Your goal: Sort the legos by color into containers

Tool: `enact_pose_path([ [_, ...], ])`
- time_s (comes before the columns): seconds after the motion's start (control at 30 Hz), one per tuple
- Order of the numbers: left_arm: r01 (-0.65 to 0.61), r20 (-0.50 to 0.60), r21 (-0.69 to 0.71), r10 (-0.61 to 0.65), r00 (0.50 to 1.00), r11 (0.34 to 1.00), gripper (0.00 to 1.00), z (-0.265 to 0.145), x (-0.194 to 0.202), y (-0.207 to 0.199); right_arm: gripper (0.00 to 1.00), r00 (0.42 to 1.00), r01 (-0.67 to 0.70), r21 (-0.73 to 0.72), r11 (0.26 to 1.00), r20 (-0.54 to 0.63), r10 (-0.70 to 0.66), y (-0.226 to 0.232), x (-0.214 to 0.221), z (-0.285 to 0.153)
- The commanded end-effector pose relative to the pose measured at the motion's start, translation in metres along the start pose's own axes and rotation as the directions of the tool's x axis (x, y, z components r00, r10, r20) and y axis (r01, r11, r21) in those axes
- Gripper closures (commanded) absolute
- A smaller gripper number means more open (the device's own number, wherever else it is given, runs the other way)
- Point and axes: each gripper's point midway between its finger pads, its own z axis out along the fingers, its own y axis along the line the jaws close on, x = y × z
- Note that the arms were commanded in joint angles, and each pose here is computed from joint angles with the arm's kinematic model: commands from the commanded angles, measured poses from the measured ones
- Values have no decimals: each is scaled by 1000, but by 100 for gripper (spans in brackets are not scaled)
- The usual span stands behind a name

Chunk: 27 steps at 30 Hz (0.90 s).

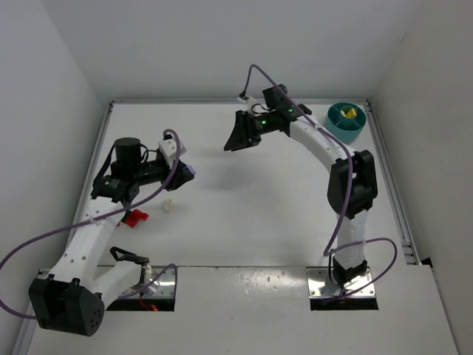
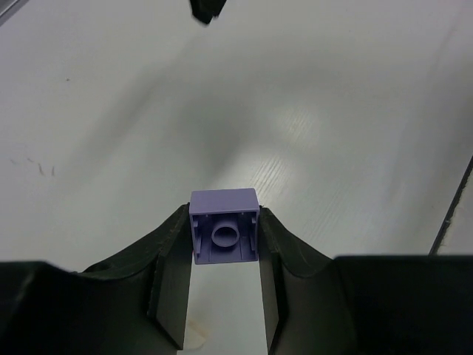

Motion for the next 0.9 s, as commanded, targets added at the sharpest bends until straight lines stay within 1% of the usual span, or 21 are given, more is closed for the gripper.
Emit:
enact_pose_path([
  [0.0, 30, 33, -19, -29, 999, 999, 77, 9, -14, -6, 47, 997, 67, -116, 991, -16, -69, 58, -4, 30],
  [0.1, 23, 59, -20, -22, 998, 1000, 76, 12, -25, -9, 46, 995, 83, -141, 987, -48, -90, 72, 6, 45],
  [0.13, 43, 52, -8, -43, 998, 999, 76, 15, -23, -12, 46, 994, 82, -154, 985, -53, -91, 75, 7, 44],
  [0.23, 41, 63, -2, -41, 997, 999, 76, 19, -27, -12, 43, 992, 87, -182, 979, -74, -102, 87, 15, 52],
  [0.37, 42, 58, -21, -41, 997, 999, 76, 21, -25, -7, 43, 987, 97, -215, 972, -103, -121, 104, 27, 63],
  [0.4, 42, 58, -21, -41, 997, 999, 76, 21, -25, -7, 43, 988, 78, -220, 972, -115, -105, 102, 29, 65],
  [0.63, 44, 51, -11, -44, 998, 999, 75, 23, -22, -10, 43, 982, 81, -257, 963, -144, -121, 119, 39, 80],
  [0.87, 39, 58, -13, -38, 998, 999, 75, 23, -24, -9, 43, 979, 51, -277, 959, -177, -103, 120, 48, 91],
])
